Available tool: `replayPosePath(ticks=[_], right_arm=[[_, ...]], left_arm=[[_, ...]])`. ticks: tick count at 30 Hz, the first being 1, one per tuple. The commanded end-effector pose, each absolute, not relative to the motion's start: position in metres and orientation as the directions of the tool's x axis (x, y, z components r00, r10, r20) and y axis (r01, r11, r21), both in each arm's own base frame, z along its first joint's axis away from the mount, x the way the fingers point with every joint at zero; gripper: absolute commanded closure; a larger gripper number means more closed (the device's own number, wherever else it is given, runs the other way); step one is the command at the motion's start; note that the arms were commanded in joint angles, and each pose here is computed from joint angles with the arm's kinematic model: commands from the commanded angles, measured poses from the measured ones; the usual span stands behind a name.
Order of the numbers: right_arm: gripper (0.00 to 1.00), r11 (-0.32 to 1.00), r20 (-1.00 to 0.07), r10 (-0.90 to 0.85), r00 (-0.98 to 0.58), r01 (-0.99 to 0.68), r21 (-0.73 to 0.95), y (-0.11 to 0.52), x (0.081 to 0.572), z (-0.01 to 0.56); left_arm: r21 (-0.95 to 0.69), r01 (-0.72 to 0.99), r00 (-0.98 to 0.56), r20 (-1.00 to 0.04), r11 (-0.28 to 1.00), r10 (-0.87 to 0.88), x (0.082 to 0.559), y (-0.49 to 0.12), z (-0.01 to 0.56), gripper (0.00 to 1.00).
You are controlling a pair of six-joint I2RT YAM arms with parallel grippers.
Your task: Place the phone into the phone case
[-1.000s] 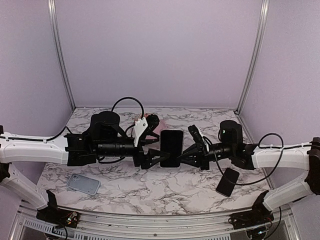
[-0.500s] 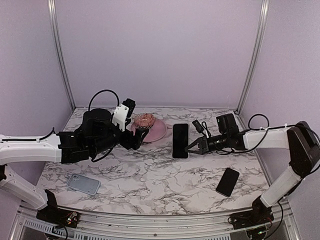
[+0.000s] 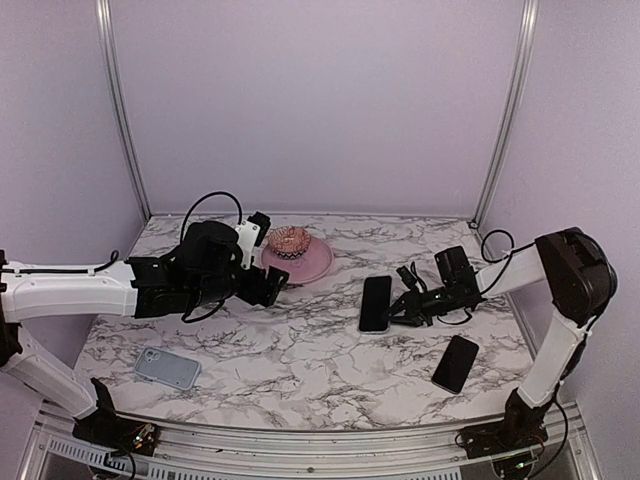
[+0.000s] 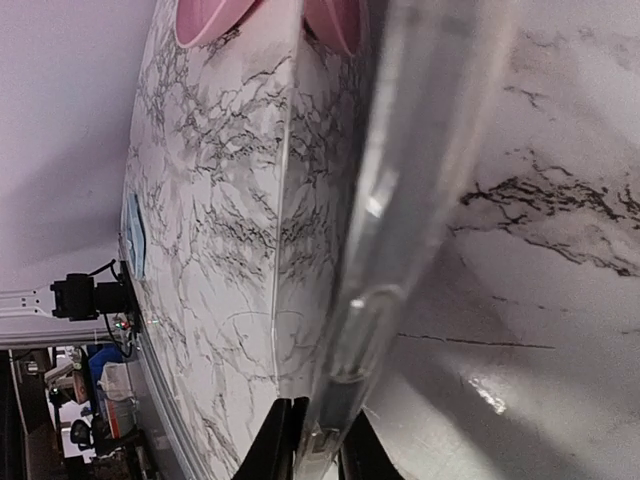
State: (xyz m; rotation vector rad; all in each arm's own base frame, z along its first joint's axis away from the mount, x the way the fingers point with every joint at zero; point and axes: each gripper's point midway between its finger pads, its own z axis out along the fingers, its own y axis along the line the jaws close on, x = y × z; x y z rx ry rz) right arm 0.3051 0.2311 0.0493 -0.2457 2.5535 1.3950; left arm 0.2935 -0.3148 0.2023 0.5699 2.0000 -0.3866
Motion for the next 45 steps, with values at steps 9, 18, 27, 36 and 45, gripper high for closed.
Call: replayPosePath(ticks=[9,18,27,36,45], right_arm=[[0.71,0.75,-0.315,-0.034,-0.948,-0.233,0.619,0.196,0.332,0.02],[0.65,0.919,-0.453,-0.145,-0.88,-0.289,0.267,0.167,0.361,0.068],[0.55,0.907,-0.474,-0.249,-0.845,-0.375,0.191,0.196,0.36,0.089],[0.55,0.887,-0.494,-0.291,-0.819,-0.425,0.182,0.205,0.356,0.099],[0.55,0.884,-0.52,-0.305,-0.798,-0.44,0.157,0.203,0.353,0.111]], left_arm=[[-0.043,0.473,-0.564,-0.782,0.88,0.264,0.289,-0.291,0.159,0.11],[-0.169,0.275,-0.88,-0.441,0.946,0.177,0.207,-0.228,0.075,0.27],[-0.067,0.053,-0.937,-0.349,0.996,0.026,0.167,-0.153,0.037,0.4],[-0.028,0.069,-0.958,-0.282,0.997,0.058,0.158,-0.143,0.014,0.57],[-0.061,0.193,-0.964,-0.196,0.979,0.178,0.15,-0.16,-0.005,0.92]])
